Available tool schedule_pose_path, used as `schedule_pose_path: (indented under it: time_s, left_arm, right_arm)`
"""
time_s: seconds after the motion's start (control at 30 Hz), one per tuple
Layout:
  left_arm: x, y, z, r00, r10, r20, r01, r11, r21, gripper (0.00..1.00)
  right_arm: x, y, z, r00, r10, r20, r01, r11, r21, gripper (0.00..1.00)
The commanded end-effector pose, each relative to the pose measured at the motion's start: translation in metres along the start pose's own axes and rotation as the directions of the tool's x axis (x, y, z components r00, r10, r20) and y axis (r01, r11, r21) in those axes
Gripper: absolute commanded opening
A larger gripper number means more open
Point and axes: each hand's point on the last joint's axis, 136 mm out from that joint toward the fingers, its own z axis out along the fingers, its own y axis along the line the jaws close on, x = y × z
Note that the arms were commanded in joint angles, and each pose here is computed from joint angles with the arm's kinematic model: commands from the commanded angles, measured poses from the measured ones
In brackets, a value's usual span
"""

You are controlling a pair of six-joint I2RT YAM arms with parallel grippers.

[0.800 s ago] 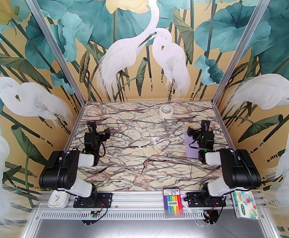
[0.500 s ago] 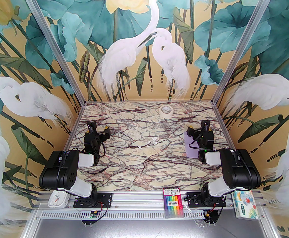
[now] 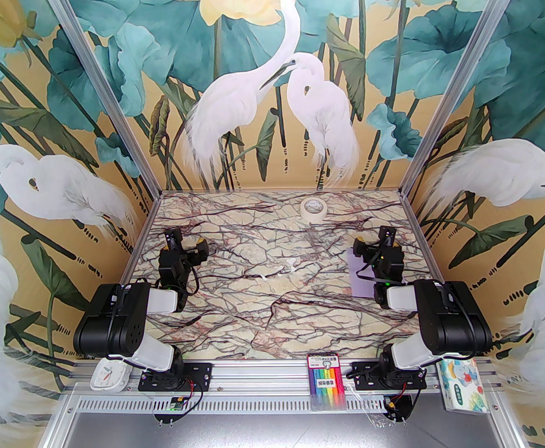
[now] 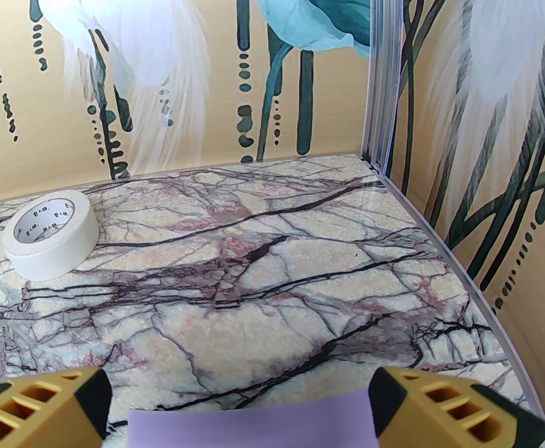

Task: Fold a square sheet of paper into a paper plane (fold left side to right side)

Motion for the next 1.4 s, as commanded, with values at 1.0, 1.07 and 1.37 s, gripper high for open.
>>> schedule_pose_path:
  time_s: [1.0,1.07,1.37]
  left_arm:
    - [-0.085,-0.015,-0.029,0.823,-0.402,-0.402,0.352,0.916,-0.193,0.99]
    - [-0.082,-0.026,-0.03,0.79,-0.433,-0.433,0.406,0.9,-0.16,0.99]
    - [-0.078,-0.072,-0.039,0.697,-0.486,-0.527,0.573,0.819,0.002,0.99]
  right_arm:
    - [-0.044,-0.067,-0.04,0.87,0.408,-0.277,-0.235,0.837,0.494,0.99]
    - [-0.033,-0.059,-0.036,0.805,0.503,-0.316,-0.353,0.833,0.427,0.99]
    - [0.038,-0.05,-0.025,0.593,0.569,-0.57,-0.358,0.82,0.446,0.25]
